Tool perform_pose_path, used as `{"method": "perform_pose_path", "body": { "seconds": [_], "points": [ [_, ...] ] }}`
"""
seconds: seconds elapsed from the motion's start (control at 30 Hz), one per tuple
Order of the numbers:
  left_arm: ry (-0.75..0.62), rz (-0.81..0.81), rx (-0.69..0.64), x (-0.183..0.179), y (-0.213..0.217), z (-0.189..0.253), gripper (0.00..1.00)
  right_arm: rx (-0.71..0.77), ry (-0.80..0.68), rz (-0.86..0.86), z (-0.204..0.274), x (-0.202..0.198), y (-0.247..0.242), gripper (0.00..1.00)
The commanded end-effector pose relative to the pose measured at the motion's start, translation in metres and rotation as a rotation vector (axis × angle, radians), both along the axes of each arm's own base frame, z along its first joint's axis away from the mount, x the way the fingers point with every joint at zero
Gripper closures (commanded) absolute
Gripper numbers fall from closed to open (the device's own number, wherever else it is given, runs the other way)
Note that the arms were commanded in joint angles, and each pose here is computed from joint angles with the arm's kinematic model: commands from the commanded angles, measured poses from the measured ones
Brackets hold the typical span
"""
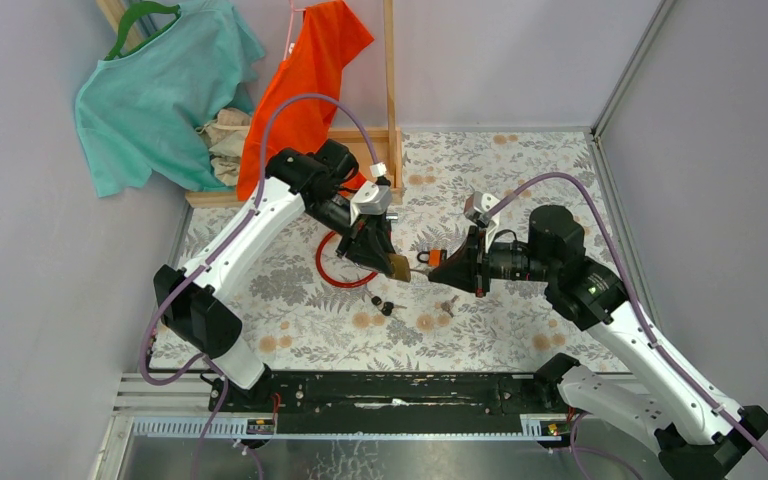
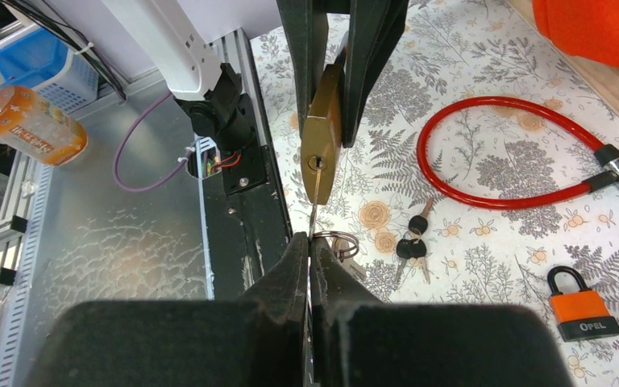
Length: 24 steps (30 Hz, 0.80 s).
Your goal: Unlock with the key
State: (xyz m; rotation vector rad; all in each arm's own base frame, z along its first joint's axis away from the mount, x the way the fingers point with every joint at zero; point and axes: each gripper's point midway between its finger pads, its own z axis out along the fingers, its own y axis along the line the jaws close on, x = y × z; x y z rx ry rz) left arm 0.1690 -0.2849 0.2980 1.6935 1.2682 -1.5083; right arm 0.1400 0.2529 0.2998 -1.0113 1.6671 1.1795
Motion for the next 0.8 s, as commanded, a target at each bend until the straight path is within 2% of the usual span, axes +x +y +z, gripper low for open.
{"method": "perform_pose_path", "body": {
  "seconds": [0.0, 0.77],
  "points": [
    [0.012, -0.024, -0.058, -0.0088, -0.0029, 0.0125, 1.00, 0.059, -0.050, 0.045, 0.0175, -0.0037, 0.0064, 1.00],
    [0.007, -0.025, -0.066, -0.0082, -0.0041, 0.0171, 1.00, 0.057, -0.033, 0.079, 0.0155, -0.0032, 0.0121, 1.00]
  ]
}}
